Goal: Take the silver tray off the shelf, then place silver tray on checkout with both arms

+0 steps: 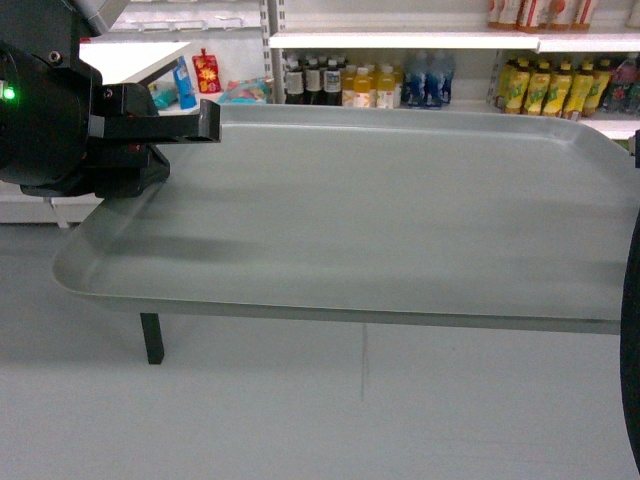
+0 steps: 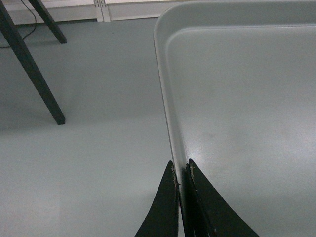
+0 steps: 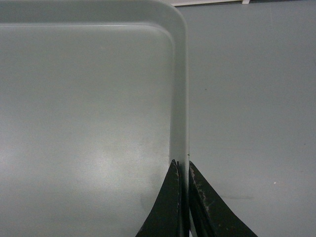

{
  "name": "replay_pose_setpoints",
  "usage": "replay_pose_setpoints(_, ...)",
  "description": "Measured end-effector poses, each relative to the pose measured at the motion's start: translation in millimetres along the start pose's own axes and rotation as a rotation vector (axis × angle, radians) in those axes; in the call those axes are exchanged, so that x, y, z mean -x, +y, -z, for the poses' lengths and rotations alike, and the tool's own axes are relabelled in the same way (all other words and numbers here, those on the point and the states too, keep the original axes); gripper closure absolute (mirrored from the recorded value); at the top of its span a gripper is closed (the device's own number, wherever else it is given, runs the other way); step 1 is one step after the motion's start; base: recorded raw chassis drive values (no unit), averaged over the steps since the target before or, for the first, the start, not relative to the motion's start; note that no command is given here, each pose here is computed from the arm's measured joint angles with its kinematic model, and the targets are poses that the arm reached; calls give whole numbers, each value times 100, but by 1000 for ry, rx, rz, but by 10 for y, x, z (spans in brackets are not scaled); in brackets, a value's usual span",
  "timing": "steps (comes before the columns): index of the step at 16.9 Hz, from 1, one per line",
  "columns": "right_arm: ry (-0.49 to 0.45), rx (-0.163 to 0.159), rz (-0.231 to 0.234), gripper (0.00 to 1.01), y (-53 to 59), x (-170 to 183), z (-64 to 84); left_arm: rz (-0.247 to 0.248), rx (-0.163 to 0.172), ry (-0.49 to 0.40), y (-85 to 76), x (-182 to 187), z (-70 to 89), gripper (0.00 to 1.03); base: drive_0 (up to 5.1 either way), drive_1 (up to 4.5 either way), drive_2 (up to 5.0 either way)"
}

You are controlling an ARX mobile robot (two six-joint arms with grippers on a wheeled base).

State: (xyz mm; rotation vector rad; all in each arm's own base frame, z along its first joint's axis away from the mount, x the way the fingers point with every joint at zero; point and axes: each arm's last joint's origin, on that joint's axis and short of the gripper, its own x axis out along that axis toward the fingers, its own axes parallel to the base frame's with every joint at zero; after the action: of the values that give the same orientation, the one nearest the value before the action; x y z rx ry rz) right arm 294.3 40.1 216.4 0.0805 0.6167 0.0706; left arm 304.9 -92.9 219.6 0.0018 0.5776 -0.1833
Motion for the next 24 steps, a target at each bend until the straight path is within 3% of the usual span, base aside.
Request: replay_pose_setpoints(24,-2,0,-2,99,4,1,-2,0,-1,3,1,1,2,100,-500,245,245)
